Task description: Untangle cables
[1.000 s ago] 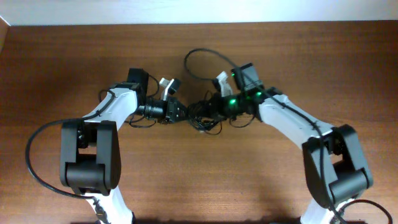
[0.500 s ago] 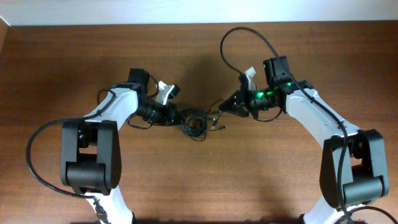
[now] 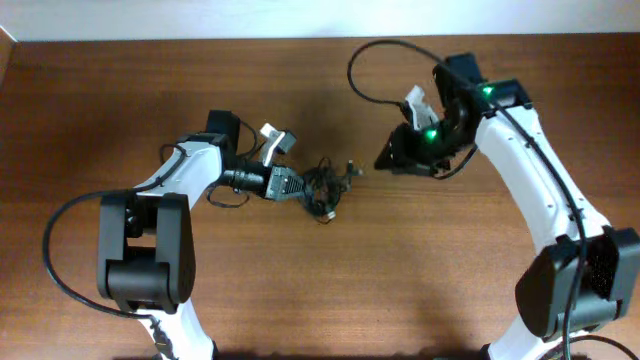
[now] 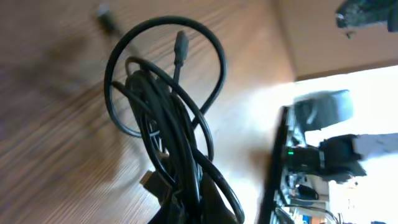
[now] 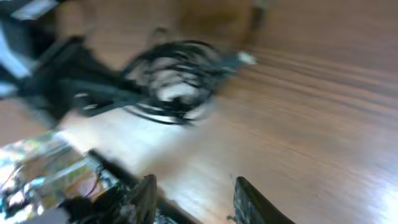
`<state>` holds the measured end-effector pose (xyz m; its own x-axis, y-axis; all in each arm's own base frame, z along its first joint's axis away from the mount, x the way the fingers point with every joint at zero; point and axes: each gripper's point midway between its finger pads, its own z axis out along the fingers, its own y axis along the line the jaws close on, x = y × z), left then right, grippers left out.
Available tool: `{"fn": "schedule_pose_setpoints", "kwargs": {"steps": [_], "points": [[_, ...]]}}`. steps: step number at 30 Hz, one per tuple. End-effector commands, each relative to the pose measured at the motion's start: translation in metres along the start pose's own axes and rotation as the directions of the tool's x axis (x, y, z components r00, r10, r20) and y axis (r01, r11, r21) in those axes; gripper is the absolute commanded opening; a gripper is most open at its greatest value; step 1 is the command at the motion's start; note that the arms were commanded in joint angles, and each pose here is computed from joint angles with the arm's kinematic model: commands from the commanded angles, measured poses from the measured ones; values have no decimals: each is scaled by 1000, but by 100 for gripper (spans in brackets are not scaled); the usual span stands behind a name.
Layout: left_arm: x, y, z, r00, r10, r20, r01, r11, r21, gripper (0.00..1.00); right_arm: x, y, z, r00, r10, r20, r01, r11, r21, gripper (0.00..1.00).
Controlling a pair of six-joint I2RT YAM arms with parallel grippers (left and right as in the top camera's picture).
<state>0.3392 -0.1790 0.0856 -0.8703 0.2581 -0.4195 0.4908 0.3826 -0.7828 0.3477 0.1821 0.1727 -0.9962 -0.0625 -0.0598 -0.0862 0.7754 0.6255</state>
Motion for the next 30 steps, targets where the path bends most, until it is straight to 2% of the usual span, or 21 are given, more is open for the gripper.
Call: {"fn": "schedule_pose_setpoints", "kwargs": {"steps": [1, 5, 7, 8, 10, 11, 16, 19, 24, 27, 30], "points": [[-16, -36, -4, 983, 129, 133, -155, 966, 207, 1, 7, 29, -8, 996, -88, -12, 85, 985, -152, 41], [-18, -37, -5, 978, 148, 144, -177, 961, 212, 1, 18, 23, 3, 997, -46, -61, 35, 986, -164, 47], [-17, -40, -1, 973, 182, 142, -209, 954, 213, 0, 28, 40, 12, 993, -66, -94, 39, 965, -258, 49], [-16, -42, 1, 972, 191, 140, -218, 951, 219, 1, 30, 45, 16, 992, -83, -97, 55, 963, -266, 46], [-17, -51, 4, 966, 209, 154, -243, 937, 252, 2, 31, 50, 27, 991, -68, -113, 36, 964, -265, 31], [-17, -54, 7, 965, 214, 153, -249, 932, 262, 3, 30, 54, 33, 991, -58, -120, 24, 964, -264, 29], [-15, -59, 13, 965, 224, 139, -255, 927, 274, 2, 23, 47, 59, 992, 51, -113, -66, 990, -127, 28], [-15, -59, 13, 965, 224, 139, -255, 927, 274, 2, 25, 29, 70, 985, 144, -98, -145, 989, -2, 21], [-15, -59, 13, 965, 224, 139, -254, 927, 274, 2, 24, 11, 94, 974, 216, -70, -217, 976, -6, 21], [-14, -58, 13, 967, 218, 134, -248, 930, 273, 1, 15, 11, 100, 982, 188, -31, -189, 981, -35, 21], [-13, -57, 14, 968, 217, 126, -244, 933, 265, 1, 16, 17, 99, 982, 185, -47, -188, 980, -70, 20]]}}
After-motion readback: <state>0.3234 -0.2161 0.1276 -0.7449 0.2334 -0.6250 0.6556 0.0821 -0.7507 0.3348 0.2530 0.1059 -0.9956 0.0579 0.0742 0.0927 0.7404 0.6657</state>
